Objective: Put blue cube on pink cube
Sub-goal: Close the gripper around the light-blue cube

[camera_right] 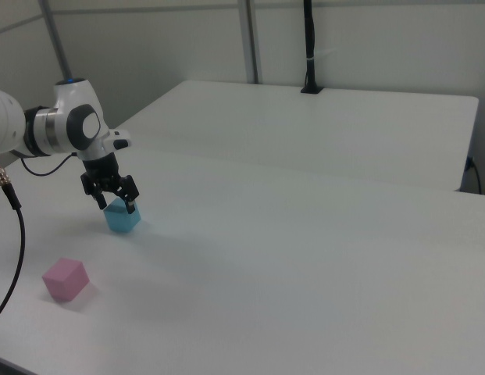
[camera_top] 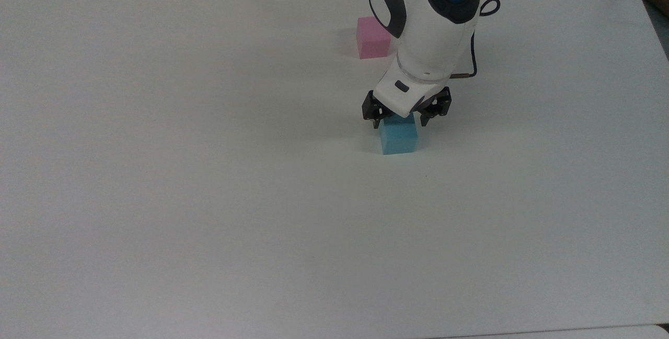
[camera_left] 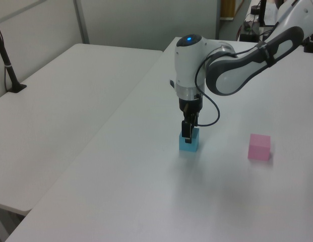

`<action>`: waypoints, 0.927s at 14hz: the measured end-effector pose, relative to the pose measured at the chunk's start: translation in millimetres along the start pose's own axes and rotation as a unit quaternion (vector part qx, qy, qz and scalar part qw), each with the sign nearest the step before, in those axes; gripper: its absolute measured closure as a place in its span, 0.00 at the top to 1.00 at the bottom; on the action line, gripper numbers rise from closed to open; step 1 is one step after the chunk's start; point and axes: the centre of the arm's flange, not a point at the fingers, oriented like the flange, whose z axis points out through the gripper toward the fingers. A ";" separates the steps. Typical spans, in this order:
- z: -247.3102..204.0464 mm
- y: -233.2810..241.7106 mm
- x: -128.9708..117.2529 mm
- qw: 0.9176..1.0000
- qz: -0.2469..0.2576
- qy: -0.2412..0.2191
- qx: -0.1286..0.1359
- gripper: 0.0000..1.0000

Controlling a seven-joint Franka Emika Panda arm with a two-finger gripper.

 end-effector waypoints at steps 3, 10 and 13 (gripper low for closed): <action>8.5 -0.1 -2.1 1.000 -0.003 -0.004 -0.001 0.96; 18.7 -0.6 1.2 1.000 -0.017 0.004 0.003 0.60; 11.5 9.3 4.3 1.000 -0.015 0.010 0.003 0.60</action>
